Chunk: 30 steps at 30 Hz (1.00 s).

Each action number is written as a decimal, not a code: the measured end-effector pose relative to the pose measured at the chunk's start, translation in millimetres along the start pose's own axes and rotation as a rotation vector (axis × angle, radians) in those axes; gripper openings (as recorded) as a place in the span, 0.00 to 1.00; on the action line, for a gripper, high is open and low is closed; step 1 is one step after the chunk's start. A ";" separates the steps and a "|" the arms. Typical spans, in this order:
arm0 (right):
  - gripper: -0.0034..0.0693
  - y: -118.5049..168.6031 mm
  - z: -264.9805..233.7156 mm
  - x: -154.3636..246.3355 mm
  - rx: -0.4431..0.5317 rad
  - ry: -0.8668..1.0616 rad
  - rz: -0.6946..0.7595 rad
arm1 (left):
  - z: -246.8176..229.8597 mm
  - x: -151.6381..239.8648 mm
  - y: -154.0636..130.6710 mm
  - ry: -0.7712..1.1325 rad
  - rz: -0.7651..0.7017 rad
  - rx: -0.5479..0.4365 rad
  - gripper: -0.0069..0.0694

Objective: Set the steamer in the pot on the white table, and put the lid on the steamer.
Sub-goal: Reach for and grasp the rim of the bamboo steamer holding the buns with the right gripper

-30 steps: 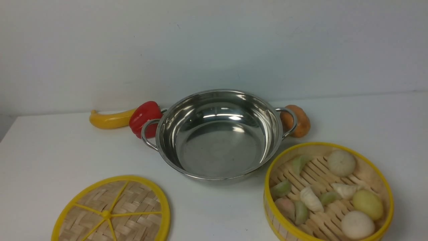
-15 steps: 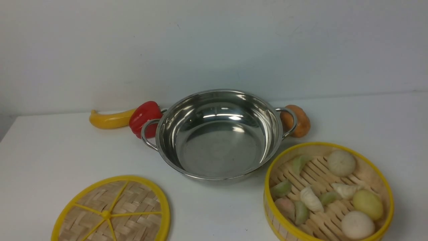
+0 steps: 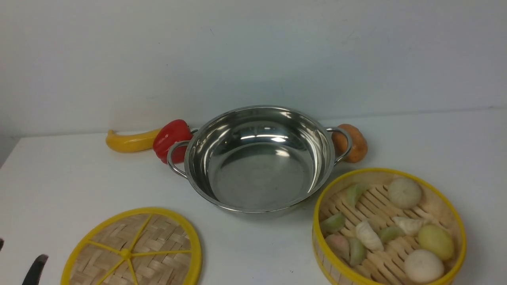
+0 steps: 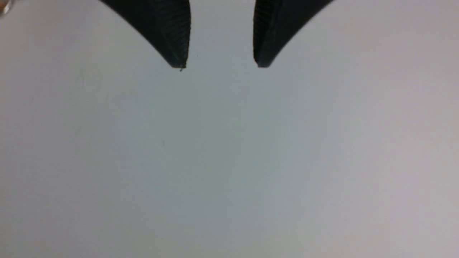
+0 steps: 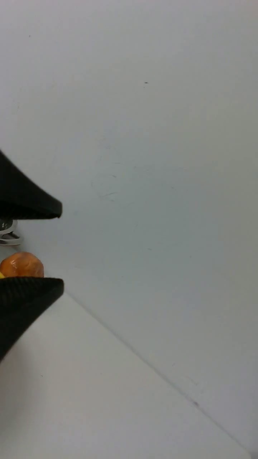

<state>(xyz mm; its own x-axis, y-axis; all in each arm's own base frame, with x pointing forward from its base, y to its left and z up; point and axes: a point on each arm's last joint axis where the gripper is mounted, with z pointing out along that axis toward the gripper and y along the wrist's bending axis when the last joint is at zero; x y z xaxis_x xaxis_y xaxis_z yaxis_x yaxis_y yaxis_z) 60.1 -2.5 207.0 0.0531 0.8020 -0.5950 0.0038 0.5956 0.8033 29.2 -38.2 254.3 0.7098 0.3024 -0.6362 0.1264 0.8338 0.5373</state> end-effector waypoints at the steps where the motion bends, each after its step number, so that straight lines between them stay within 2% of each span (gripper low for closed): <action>1: 0.38 0.0 0.0 -0.1 0.000 -0.001 0.002 | -0.2 -5.2 -1.1 -0.057 -0.011 0.012 0.41; 4: 0.38 0.1 0.0 -0.4 -0.002 -0.004 0.009 | -1.1 -13.2 -2.4 -0.144 -0.055 0.029 0.41; 7: 0.38 0.8 0.0 -2.5 -0.010 -0.027 0.043 | -1.1 -12.4 0.9 -0.136 -0.253 0.007 0.41; 8: 0.38 1.4 -0.1 -4.5 -0.017 -0.049 0.055 | -0.8 -8.0 5.5 -0.099 -0.435 -0.041 0.41; 9: 0.38 1.7 -0.2 -5.6 -0.021 -0.061 0.051 | -0.7 -5.0 7.9 -0.076 -0.525 -0.071 0.41; 12: 0.38 8.9 -1.0 -9.5 -0.035 -0.059 -0.033 | -3.4 16.4 17.2 0.079 -0.942 -0.264 0.41; 13: 0.38 14.3 -1.7 -11.9 -0.045 -0.051 -0.084 | -4.6 23.1 18.5 0.124 -1.029 -0.316 0.41; 14: 0.38 17.0 -2.2 -12.6 -0.046 -0.042 -0.096 | -6.0 26.6 17.7 0.164 -1.056 -0.340 0.41; 15: 0.38 27.8 -4.1 -17.3 -0.062 -0.017 -0.188 | -8.9 35.3 16.0 0.255 -1.108 -0.389 0.41; 18: 0.38 43.7 -5.0 -24.1 -0.063 0.041 -0.299 | -10.9 40.7 14.7 0.331 -1.112 -0.414 0.41; 19: 0.38 52.7 -2.2 -26.2 -0.038 0.126 -0.350 | -11.6 42.0 15.2 0.396 -1.111 -0.433 0.41; 26: 0.38 68.9 29.0 -28.9 0.092 0.425 -0.449 | -3.5 44.2 21.8 0.654 -1.131 -0.492 0.41; 30: 0.38 78.2 66.4 -32.7 0.156 0.599 -0.525 | 22.6 41.8 36.0 0.810 -1.091 -0.492 0.41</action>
<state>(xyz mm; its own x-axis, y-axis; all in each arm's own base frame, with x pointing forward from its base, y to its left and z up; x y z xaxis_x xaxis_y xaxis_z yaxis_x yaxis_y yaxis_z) 125.0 14.8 291.2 -0.5375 0.3336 -0.7744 0.0211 0.9234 0.3832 79.1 -6.0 259.5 -0.1842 -0.5419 -0.8200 -0.0268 0.8368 -0.5469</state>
